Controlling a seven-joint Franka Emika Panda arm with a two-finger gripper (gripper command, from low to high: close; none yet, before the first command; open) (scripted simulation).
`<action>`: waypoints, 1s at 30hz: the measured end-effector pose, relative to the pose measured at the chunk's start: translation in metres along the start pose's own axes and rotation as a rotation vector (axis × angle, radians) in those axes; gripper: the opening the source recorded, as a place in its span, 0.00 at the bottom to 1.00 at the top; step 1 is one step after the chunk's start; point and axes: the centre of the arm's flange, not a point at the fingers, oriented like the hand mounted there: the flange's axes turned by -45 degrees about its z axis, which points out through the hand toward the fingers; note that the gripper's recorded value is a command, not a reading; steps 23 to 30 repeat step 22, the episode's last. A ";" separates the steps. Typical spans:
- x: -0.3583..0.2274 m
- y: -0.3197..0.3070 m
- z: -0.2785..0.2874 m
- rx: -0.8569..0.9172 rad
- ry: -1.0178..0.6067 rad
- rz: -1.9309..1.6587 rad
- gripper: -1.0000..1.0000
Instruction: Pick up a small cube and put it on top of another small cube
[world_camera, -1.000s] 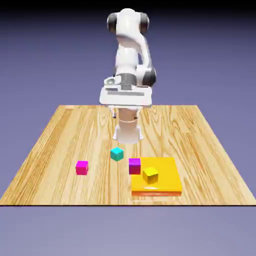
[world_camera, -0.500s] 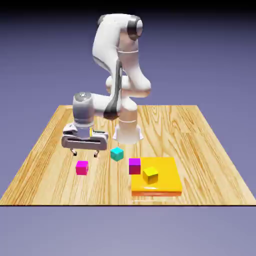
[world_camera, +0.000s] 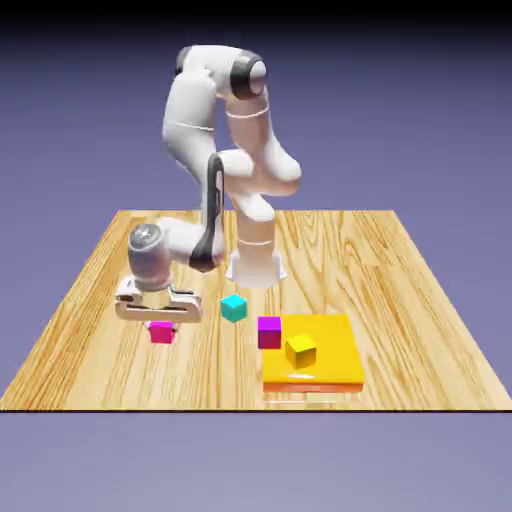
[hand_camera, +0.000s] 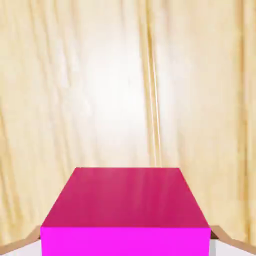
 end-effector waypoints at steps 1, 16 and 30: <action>0.007 -0.009 -0.011 -0.003 0.000 -0.013 0.00; 0.079 -0.345 -0.116 -0.079 0.000 -0.388 0.00; 0.082 -0.342 -0.063 -0.082 0.000 -0.388 1.00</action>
